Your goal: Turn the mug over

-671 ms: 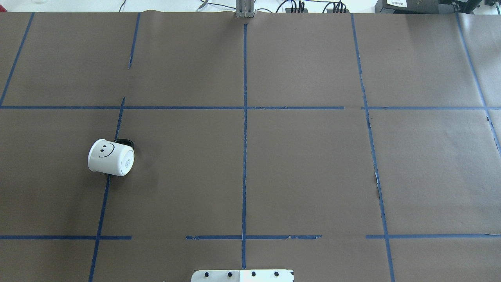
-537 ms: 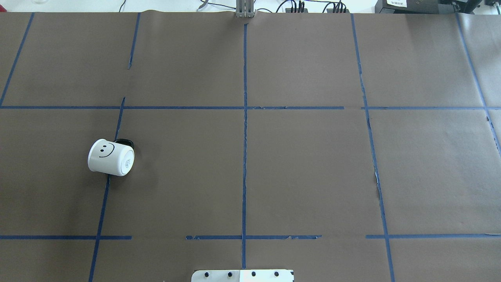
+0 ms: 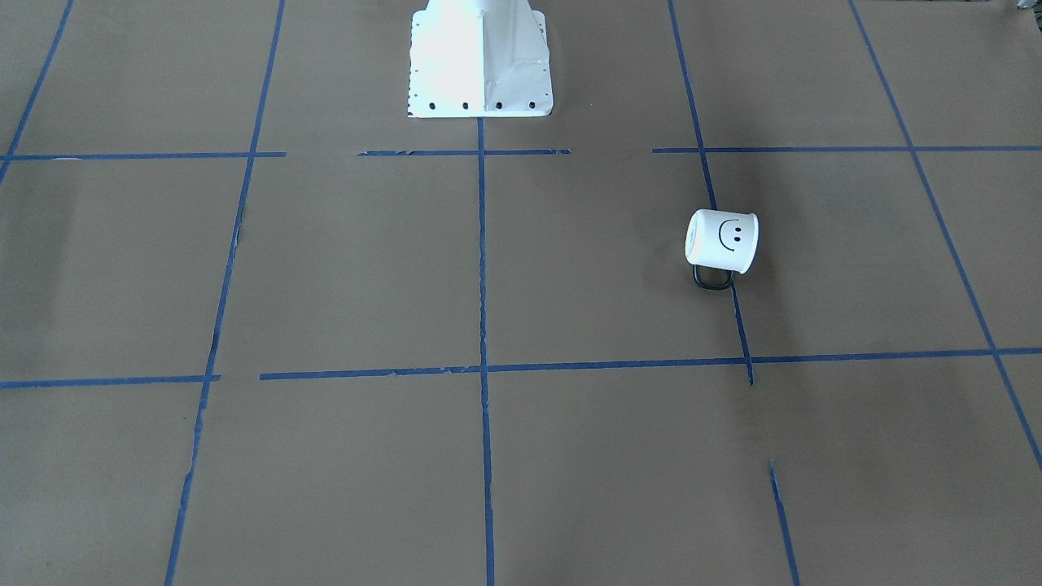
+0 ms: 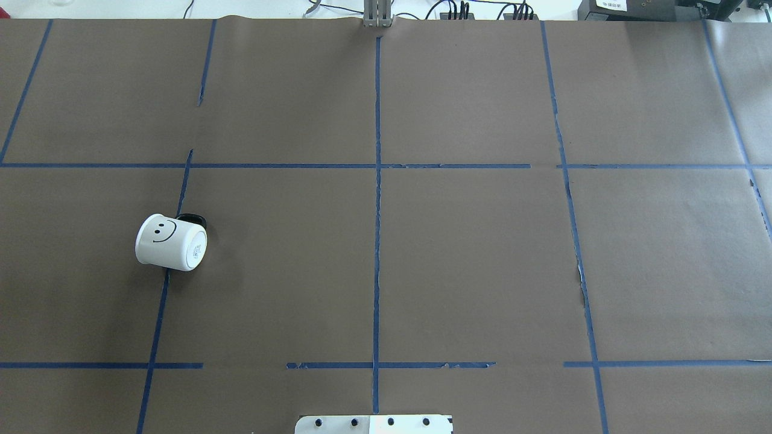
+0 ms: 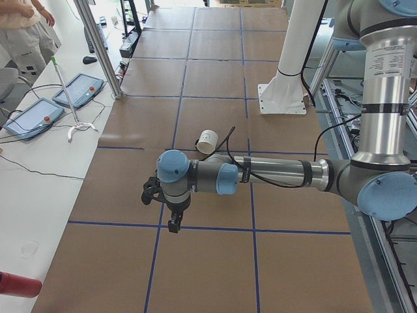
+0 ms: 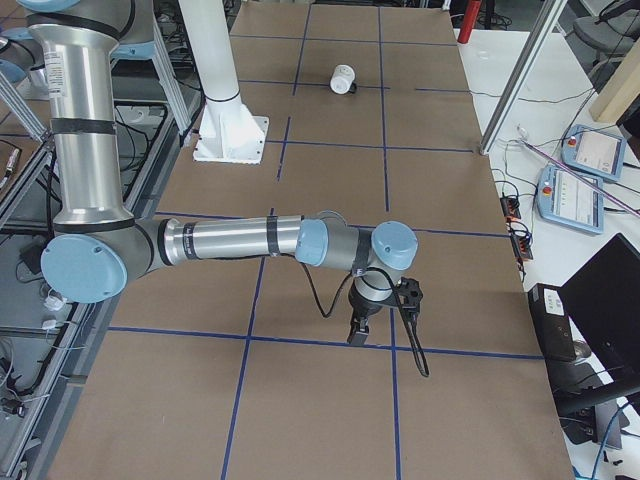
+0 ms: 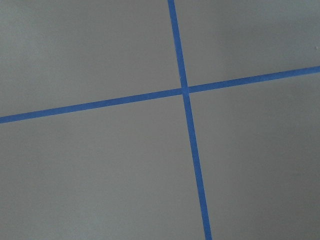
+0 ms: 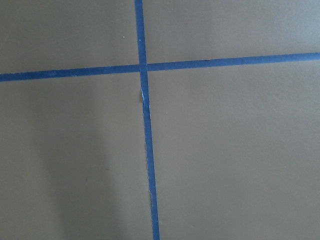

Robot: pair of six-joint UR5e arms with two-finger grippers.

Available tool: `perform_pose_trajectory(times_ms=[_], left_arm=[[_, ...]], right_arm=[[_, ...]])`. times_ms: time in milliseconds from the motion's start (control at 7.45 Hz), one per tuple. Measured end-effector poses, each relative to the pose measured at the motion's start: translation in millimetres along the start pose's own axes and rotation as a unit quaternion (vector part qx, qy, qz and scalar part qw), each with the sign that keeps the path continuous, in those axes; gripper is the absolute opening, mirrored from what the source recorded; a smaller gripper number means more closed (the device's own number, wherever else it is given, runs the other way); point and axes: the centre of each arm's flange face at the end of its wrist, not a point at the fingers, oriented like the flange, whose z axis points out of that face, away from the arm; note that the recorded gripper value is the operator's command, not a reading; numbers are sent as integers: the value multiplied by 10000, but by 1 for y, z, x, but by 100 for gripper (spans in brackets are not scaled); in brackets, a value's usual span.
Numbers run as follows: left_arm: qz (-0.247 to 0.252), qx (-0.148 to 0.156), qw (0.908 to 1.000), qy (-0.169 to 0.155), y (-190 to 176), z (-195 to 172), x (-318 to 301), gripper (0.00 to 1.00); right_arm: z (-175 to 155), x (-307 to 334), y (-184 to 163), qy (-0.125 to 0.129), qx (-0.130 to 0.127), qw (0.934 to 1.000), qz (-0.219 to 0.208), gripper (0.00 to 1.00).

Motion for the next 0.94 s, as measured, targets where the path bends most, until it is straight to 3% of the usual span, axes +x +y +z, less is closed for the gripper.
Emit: perform_pose_trajectory(times_ms=[268, 671, 939], left_arm=[[214, 58, 9998, 15, -14, -4, 17, 100], [334, 110, 9993, 113, -34, 21, 63, 100], [113, 597, 9981, 105, -12, 55, 90, 100]], right_arm=[[0, 0, 0, 0, 0, 10000, 0, 100], [0, 0, 0, 0, 0, 10000, 0, 100], [0, 0, 0, 0, 0, 10000, 0, 100]])
